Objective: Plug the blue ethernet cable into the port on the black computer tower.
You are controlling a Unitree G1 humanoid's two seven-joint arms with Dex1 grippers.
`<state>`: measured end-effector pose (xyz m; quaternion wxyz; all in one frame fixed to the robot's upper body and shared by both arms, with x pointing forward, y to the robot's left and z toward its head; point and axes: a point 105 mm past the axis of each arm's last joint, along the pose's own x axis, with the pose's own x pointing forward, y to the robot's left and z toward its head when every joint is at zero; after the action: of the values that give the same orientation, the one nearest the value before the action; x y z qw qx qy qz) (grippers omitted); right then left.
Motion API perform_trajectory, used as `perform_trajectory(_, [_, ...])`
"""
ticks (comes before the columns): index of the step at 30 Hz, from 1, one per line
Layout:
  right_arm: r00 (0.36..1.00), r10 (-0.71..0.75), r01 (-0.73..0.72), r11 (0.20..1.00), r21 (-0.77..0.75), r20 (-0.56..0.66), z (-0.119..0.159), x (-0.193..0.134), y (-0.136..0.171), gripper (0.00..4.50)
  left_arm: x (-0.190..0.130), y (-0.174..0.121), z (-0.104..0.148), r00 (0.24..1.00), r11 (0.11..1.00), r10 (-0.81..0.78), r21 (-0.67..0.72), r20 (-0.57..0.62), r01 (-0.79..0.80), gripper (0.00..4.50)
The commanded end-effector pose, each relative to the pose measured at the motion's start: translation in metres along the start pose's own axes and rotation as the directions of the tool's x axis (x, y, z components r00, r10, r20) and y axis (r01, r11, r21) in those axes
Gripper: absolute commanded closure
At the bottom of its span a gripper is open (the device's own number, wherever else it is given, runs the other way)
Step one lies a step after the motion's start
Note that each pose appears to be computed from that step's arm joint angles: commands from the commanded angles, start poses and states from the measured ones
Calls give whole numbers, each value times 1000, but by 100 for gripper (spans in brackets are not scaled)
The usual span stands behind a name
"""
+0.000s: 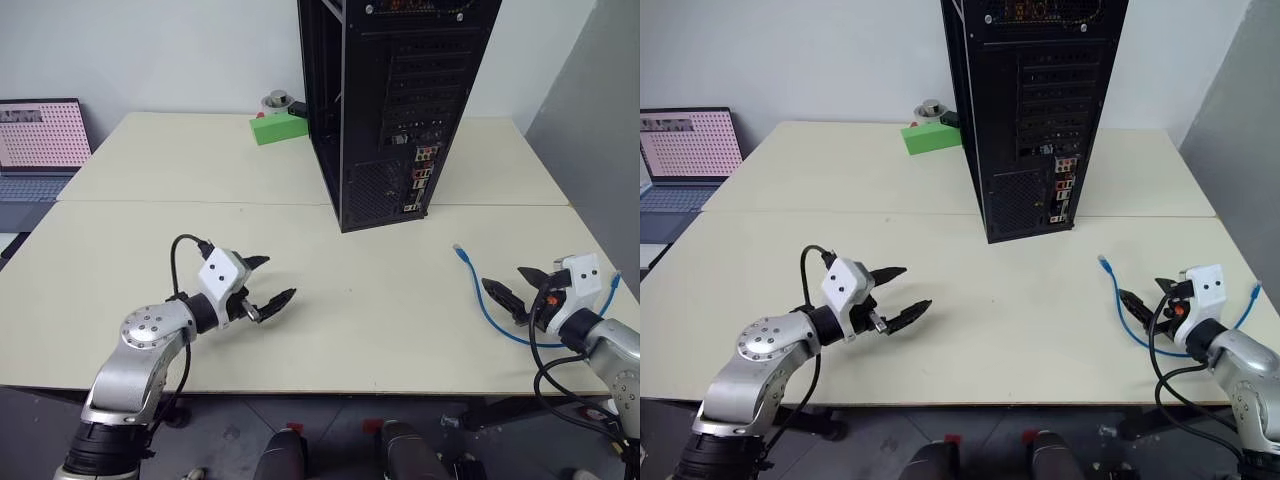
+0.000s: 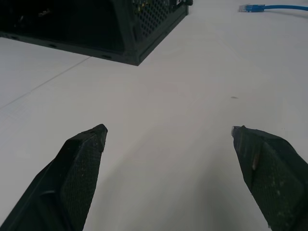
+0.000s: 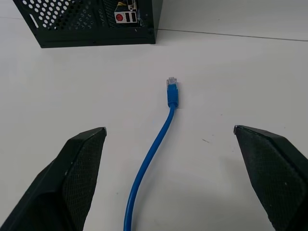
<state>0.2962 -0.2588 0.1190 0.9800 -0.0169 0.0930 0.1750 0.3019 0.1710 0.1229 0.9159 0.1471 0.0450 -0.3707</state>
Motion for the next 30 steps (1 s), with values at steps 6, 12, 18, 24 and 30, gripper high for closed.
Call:
perform_trajectory(6, [999, -3, 5, 999, -49, 54, 16, -1, 1, 0, -2, -10, 10, 999, 999, -40, 33, 16, 39, 7])
perform_trajectory(12, [998, -5, 8, 999, -46, 70, 19, 7, 6, 0, 4, -15, 14, 998, 998, -59, 39, 12, 58, 7])
perform_trajectory(18, [996, -50, 53, 998, -40, 70, 20, 26, 4, 0, 18, -26, 23, 993, 992, -122, 36, -1, 122, 7])
perform_trajectory(24, [996, -85, 86, 995, -47, 27, 8, 52, -4, 0, 28, -41, 44, 971, 974, -226, -15, 75, 228, 7])
perform_trajectory(30, [999, -47, 45, 994, -101, -18, -11, 68, 0, 0, 30, -42, 47, 969, 972, -234, 10, 74, 234, 7])
